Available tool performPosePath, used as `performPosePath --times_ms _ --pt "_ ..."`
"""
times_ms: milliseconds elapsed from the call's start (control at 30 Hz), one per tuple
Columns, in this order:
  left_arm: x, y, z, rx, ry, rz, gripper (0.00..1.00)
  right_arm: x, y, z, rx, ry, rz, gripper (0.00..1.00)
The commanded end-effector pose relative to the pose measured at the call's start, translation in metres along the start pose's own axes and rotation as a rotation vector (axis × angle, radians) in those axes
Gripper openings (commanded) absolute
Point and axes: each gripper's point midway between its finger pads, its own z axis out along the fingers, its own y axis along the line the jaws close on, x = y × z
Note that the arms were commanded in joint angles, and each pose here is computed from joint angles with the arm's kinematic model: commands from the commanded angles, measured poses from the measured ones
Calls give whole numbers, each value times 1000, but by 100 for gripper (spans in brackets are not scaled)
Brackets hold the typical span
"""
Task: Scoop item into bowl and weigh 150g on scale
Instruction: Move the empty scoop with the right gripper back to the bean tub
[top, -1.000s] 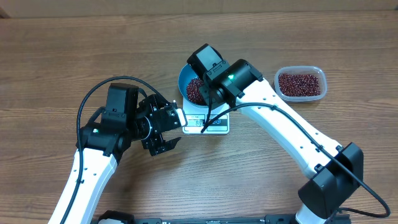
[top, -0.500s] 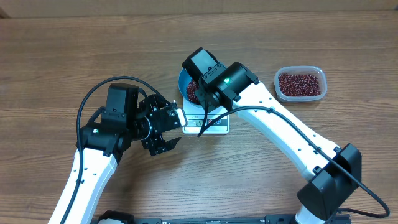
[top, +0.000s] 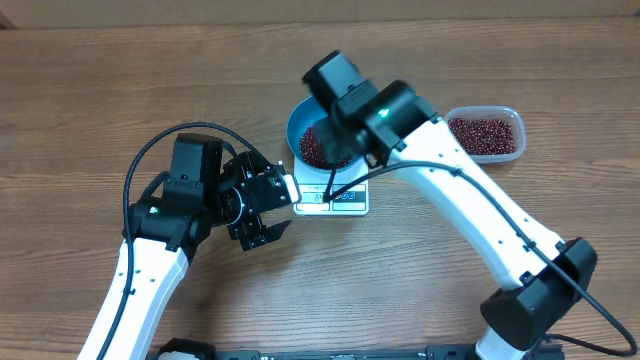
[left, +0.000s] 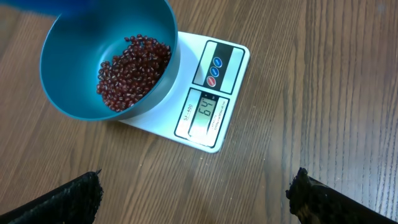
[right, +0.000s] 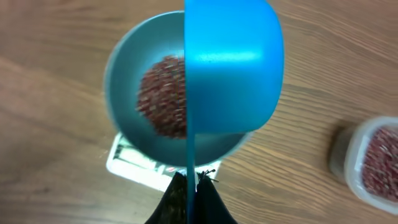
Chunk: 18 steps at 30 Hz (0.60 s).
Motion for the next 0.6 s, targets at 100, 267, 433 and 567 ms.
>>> performPosePath --times_ms 100,267,433,567 --pt "0 -4 3 17 -2 -10 100 -14 -75 -18 111 -45 247 4" --pt "0 -4 3 17 -2 -10 100 0 -138 -17 241 0 375 4" --pt "0 -4 3 17 -2 -10 100 19 -192 -23 395 49 438 4" --pt "0 -4 3 17 -2 -10 99 34 -222 -30 490 86 465 4"
